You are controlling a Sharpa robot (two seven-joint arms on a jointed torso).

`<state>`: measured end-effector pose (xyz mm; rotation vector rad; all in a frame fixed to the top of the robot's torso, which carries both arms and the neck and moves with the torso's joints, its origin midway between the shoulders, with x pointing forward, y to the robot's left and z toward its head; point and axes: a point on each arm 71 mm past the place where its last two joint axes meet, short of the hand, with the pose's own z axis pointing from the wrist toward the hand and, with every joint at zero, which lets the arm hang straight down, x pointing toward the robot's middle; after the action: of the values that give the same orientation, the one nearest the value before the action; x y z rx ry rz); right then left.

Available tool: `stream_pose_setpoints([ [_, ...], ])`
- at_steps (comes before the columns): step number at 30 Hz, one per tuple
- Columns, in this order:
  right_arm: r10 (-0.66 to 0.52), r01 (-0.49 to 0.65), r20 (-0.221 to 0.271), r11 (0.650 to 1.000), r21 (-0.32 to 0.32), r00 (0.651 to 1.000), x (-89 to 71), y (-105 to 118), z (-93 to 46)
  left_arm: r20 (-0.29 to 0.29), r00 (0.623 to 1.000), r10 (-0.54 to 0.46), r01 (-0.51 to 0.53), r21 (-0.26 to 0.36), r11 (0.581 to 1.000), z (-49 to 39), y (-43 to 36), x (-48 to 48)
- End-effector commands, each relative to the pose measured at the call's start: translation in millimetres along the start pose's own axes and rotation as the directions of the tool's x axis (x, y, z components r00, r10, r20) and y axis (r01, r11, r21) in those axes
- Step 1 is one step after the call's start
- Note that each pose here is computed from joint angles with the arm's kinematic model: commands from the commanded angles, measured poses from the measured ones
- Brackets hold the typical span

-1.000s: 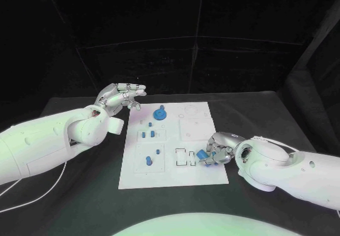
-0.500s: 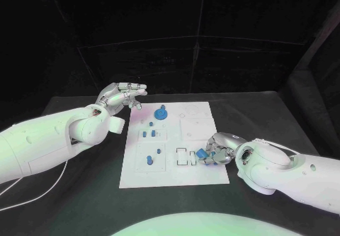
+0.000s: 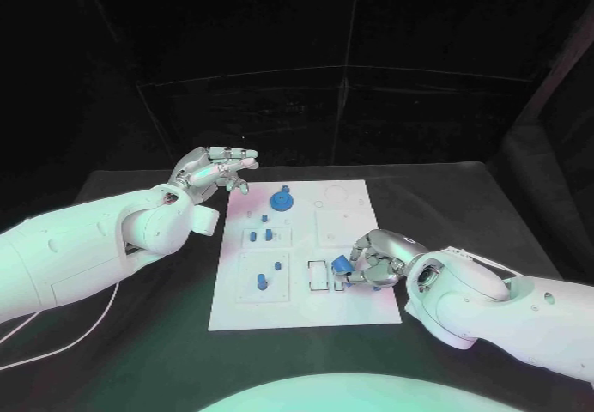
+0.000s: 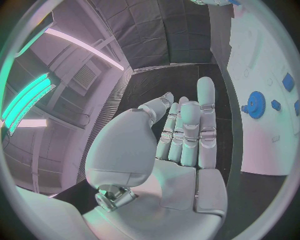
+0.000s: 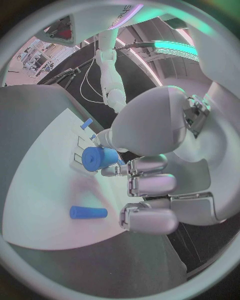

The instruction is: Assemble the parts on the task board

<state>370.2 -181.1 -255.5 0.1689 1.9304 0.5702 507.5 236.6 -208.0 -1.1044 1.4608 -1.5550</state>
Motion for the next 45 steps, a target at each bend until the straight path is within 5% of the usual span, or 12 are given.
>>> stream_pose_setpoints([
  [1,0.039,-0.039,-0.028,0.999,0.005,0.999,3.5,3.8,3.6,-0.018,1.000,-0.008,0.008,0.001,1.000,0.5,-0.5,1.9],
  [10,0.057,-0.053,-0.090,0.998,0.043,0.994,14.1,12.3,13.0,-0.018,1.000,-0.008,0.008,0.001,1.000,0.4,-0.2,2.5],
  [45,0.120,-0.119,-0.036,0.992,0.047,0.992,17.3,24.4,24.4,-0.026,1.000,-0.011,0.011,-0.003,1.000,1.9,0.8,4.8],
])
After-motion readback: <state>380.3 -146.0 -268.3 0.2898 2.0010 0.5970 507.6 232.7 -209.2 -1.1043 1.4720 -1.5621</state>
